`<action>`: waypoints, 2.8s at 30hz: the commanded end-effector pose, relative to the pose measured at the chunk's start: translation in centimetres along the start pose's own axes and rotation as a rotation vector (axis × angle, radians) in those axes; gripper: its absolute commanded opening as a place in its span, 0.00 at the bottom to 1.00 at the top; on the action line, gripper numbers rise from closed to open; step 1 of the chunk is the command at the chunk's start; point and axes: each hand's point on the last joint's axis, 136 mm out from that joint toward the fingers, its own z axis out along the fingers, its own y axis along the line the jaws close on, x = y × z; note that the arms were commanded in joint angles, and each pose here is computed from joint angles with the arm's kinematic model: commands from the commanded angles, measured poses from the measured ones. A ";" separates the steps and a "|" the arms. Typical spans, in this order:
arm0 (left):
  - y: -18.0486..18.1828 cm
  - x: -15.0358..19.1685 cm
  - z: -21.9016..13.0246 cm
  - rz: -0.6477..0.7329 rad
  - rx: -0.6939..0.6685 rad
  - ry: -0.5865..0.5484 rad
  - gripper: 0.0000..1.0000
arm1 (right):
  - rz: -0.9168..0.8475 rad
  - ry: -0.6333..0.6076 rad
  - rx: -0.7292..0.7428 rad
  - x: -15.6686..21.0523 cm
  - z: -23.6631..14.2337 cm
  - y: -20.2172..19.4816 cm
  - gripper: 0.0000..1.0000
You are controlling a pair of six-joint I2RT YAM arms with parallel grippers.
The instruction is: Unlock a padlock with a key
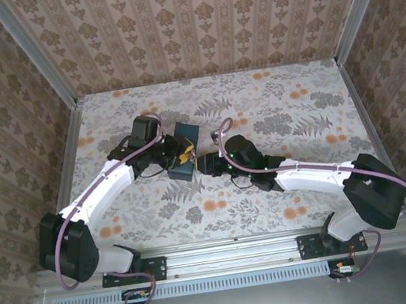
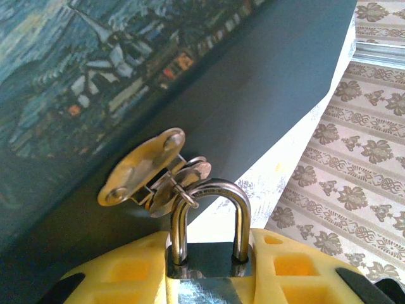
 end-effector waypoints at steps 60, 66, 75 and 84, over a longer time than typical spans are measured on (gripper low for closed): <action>-3.1 0.6 -0.1 0.348 0.243 -0.079 0.00 | 1.380 -0.666 -0.238 -1.5 -2.1 -4.0 0.00; -2.7 0.4 -0.4 0.339 0.213 -0.073 0.00 | 1.201 -0.533 -0.287 -3.2 -1.6 -2.4 0.09; -2.0 0.5 -1.0 0.277 0.163 -0.011 0.00 | -0.122 -0.216 0.198 -4.6 -6.7 -3.4 0.30; -2.4 1.2 -1.5 0.210 0.131 0.063 0.00 | -1.373 -0.171 0.229 -1.1 -5.6 1.9 0.35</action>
